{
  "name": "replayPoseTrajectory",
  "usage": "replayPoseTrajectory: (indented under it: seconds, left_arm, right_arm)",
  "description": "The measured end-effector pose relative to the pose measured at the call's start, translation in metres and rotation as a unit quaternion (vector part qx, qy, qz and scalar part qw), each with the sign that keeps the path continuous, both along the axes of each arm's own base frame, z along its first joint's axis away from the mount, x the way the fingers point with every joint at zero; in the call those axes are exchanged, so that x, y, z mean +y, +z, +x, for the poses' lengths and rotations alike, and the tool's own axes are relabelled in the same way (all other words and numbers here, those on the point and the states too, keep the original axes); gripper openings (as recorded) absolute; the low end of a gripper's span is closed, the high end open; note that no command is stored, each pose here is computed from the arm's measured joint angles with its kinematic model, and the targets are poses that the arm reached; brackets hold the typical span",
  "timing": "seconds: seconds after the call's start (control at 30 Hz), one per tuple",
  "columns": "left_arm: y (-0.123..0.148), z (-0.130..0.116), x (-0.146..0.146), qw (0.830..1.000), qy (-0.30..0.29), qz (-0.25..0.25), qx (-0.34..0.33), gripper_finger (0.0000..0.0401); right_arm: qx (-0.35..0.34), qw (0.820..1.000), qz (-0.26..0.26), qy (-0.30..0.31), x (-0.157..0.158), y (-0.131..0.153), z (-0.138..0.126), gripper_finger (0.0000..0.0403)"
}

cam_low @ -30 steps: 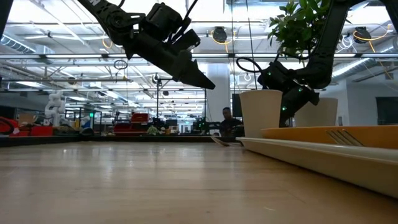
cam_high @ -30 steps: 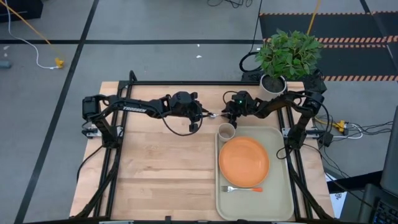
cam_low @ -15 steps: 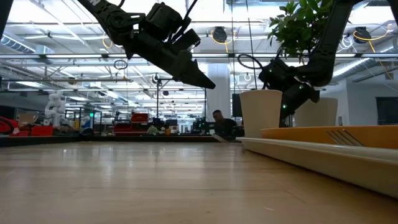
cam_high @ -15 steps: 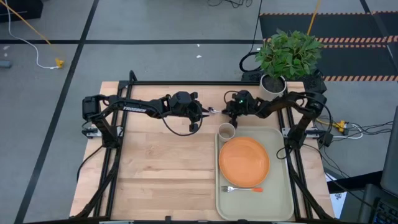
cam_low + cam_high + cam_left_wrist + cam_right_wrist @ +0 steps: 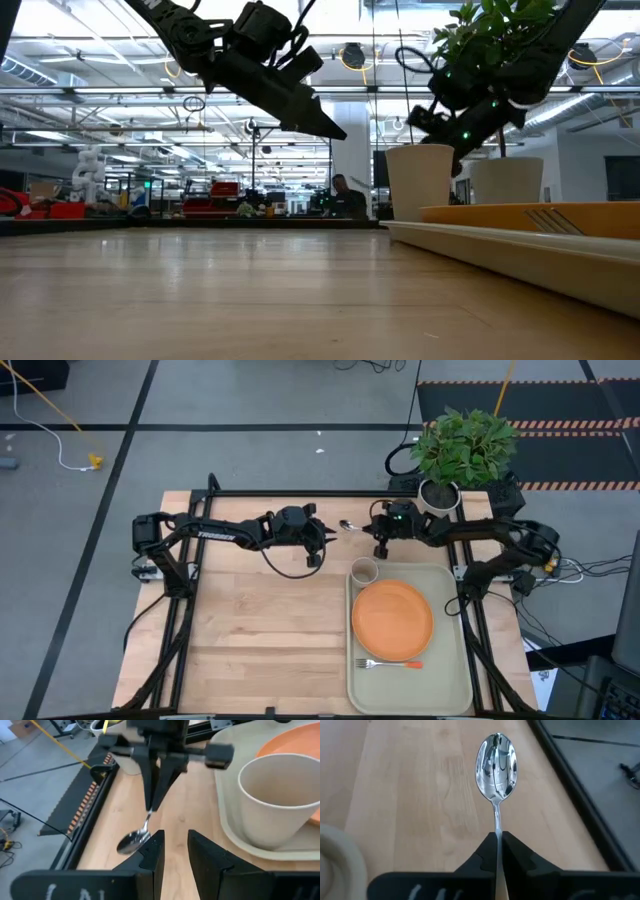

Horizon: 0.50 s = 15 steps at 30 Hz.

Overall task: Pick and place plate/cup/fork/spoon on tray
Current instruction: Put the white orange spoon on the left side of the white orange fork

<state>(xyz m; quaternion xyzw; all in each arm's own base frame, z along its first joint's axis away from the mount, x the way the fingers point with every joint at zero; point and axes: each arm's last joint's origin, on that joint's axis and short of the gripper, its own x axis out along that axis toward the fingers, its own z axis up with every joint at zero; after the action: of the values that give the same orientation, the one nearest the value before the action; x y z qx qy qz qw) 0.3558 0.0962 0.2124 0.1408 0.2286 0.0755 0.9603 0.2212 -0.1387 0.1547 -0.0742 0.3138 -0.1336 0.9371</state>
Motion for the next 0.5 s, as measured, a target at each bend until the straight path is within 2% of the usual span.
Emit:
replayPoseTrajectory:
  seconds: [0.23,0.5]
  left_arm:
    - [0.008,0.007,-0.012,1.000,-0.008,-0.016,-0.014,0.0088]
    - [0.063,0.030,-0.052,0.997,-0.061,-0.024,0.031,0.0088]
  right_arm:
    - [0.006,0.999,-0.034,0.000,0.025,0.027,-0.007,0.0000]
    - [-0.013,0.999,-0.046,0.013,0.059,0.050,-0.011,0.0000]
